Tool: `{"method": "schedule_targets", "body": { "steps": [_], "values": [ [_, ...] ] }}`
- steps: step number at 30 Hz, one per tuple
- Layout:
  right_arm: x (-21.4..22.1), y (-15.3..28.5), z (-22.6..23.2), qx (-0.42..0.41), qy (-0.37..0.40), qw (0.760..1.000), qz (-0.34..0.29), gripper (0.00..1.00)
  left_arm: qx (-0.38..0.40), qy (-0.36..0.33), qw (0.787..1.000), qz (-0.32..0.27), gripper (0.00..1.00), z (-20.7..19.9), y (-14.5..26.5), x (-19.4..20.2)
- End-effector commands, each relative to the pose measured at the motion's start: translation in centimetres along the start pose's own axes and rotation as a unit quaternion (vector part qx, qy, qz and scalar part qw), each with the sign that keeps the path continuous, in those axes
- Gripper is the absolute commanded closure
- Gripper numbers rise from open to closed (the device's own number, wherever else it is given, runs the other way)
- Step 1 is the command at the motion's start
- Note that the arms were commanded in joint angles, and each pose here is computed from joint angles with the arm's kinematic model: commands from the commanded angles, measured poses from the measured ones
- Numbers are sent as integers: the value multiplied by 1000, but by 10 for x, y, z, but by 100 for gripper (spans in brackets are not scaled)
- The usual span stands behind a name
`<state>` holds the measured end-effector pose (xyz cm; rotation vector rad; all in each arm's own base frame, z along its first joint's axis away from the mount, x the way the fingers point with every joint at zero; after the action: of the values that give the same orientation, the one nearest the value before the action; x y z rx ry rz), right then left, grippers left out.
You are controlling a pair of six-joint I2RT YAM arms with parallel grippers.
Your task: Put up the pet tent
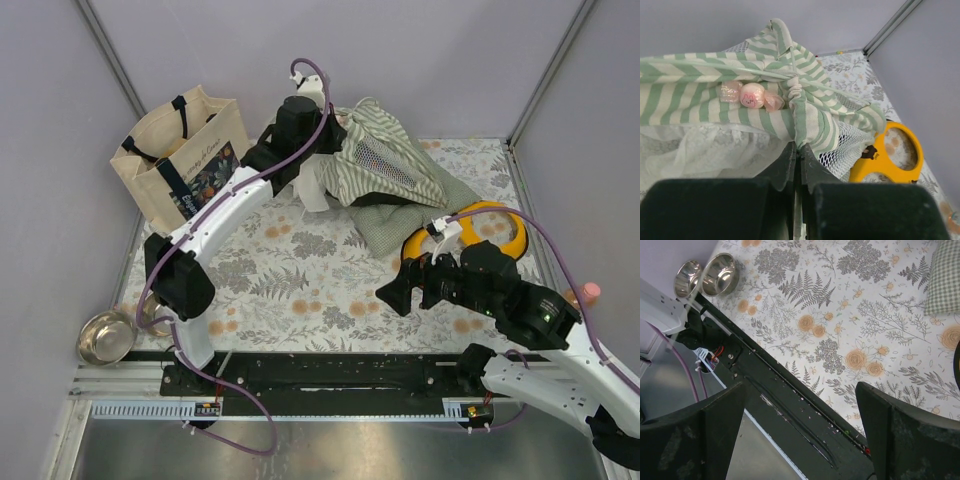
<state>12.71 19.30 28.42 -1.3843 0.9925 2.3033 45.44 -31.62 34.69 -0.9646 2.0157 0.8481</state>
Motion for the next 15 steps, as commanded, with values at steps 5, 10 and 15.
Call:
{"method": "schedule_targets", "body": {
  "steps": [5,10,15],
  "values": [
    [4,-11,-16,48,-45,998,-14,0,17,-2,996,-82,68,4,-17,-15],
    [8,-41,-1,9,-92,996,-6,1,29,-2,996,-87,52,2,0,-14],
    [16,-81,28,-71,-134,988,-8,0,22,18,996,-80,100,4,-11,-10]
  ]
}}
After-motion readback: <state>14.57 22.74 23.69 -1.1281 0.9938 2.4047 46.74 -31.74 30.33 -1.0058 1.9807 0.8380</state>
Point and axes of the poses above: each gripper's point midway between its finger pads, its own y axis back along the fingers, its own z axis along the line the jaws close on, x = y × z, the point moved 1 cm from there along y, back along the fingers, and after that the axes turned 9 degrees about y, right-handed, at the moved point
